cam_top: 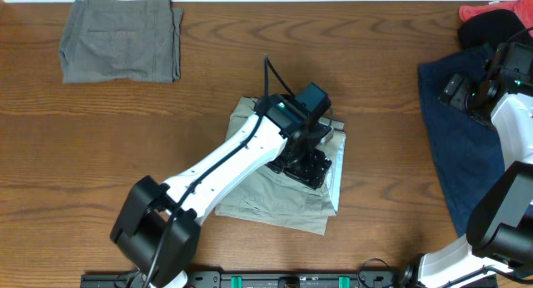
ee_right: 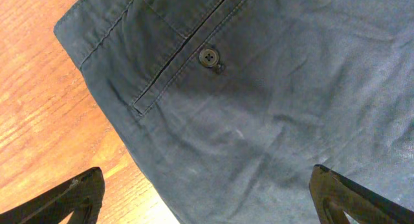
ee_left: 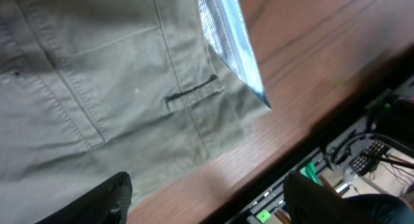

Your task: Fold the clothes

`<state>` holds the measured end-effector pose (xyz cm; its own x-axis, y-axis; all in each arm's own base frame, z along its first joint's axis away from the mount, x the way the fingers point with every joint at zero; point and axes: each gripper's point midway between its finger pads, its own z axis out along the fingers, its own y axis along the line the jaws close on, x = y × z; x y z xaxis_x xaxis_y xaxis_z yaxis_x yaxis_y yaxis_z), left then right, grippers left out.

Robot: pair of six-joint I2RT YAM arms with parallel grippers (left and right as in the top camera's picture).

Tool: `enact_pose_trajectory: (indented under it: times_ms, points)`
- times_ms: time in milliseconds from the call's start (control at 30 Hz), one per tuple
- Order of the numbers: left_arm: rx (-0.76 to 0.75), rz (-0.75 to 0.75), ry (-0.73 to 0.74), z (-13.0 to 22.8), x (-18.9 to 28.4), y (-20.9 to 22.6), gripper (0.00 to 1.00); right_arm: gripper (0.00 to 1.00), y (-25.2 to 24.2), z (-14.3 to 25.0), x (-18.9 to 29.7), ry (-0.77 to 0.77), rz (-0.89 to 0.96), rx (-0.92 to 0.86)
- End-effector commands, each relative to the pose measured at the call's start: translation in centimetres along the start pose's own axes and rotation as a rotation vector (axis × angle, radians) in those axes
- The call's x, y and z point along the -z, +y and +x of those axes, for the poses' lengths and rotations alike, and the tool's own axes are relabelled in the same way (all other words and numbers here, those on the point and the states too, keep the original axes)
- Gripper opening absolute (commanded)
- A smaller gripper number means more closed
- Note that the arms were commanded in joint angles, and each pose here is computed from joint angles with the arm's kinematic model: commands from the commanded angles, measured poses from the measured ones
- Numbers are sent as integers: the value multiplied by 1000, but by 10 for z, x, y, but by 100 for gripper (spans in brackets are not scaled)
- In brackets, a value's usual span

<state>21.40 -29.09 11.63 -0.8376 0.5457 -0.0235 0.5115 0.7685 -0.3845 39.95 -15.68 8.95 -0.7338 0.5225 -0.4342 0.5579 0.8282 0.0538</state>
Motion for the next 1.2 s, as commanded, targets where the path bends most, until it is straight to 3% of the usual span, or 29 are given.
enact_pose_trajectory:
  times_ms: [0, 67, 100, 200, 233, 267, 467, 633, 1167]
  points:
    - [-11, 13, -42, 1, 18, -5, 76, 98, 0, -9, 10, -33, -1, 7]
    - [-9, 9, -37, 2, 16, -4, 75, 99, 0, -9, 10, -33, -1, 7]
    - [-7, 3, -33, 2, 14, -2, 68, 99, 0, -9, 10, -33, -1, 7]
    - [17, -10, -3, 5, 4, 3, 20, 99, 0, -9, 10, -33, -1, 7]
    - [35, -12, 10, 7, -1, 6, 10, 99, 0, -9, 10, -33, -1, 7]
    - [54, -14, 22, 8, -6, 8, 7, 99, 0, -9, 10, -33, -1, 7]
    - [128, -4, 58, 19, -38, 19, 7, 99, 0, -9, 10, -33, -1, 7]
    - [118, 91, 54, 22, -56, 7, 7, 99, 0, -9, 10, -33, -1, 7]
    - [129, 102, -16, 30, -117, -16, 6, 99, 0, -9, 10, -33, -1, 7]
